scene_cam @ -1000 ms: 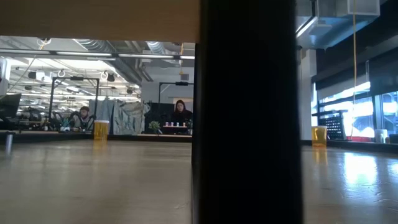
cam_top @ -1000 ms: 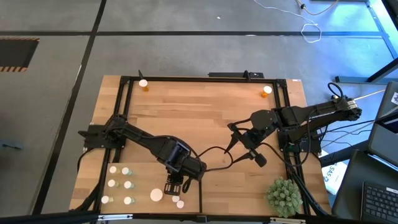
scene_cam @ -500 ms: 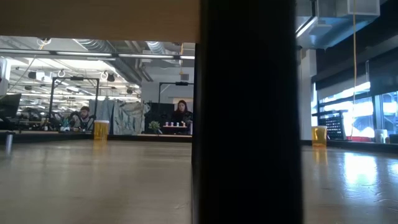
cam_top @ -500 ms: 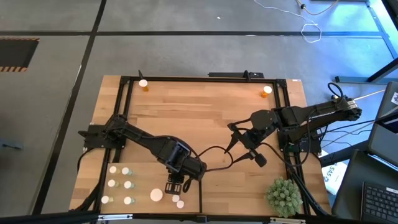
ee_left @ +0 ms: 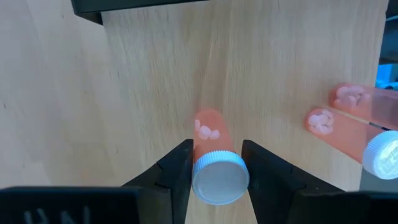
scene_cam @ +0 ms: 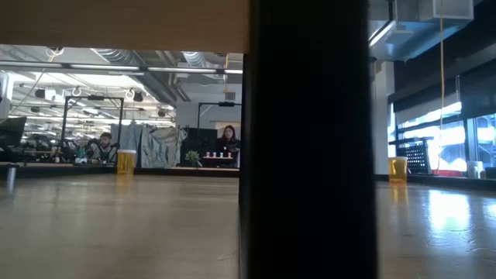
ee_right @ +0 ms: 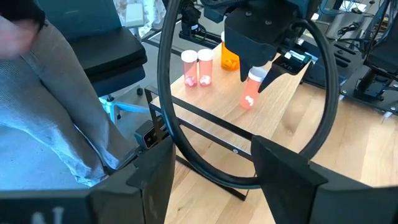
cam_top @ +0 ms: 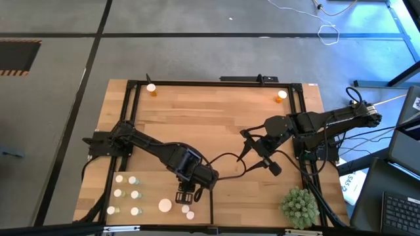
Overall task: Pick and place medicine bottles onto shelf by color
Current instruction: Put the pink pill bottle on the shelf aligned with the other pink pill bottle
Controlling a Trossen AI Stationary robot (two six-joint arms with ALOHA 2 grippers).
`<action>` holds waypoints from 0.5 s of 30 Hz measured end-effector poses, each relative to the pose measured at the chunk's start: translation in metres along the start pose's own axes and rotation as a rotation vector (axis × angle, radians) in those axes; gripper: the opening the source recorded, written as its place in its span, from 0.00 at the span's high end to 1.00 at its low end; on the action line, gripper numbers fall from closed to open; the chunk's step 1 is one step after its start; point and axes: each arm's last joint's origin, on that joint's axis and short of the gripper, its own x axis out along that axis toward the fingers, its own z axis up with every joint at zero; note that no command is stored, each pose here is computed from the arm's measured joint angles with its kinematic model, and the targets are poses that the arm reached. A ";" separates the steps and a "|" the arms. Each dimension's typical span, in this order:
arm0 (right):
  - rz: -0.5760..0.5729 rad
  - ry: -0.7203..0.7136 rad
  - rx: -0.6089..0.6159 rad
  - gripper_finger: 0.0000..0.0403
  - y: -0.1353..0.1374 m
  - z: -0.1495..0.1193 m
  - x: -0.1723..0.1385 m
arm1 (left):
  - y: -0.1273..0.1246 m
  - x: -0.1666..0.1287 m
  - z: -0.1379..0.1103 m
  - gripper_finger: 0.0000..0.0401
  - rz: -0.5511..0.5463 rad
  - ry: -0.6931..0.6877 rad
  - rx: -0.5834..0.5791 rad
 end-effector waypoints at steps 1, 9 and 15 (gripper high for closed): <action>0.000 0.000 0.000 0.47 0.000 0.000 0.000 | 0.000 0.000 0.000 0.68 0.005 -0.002 0.000; 0.000 0.000 0.000 0.47 0.000 0.000 0.000 | 0.000 0.000 0.001 0.68 0.007 -0.011 -0.033; 0.000 0.000 0.000 0.47 0.000 0.000 0.000 | -0.001 0.000 0.003 0.68 -0.010 -0.030 0.000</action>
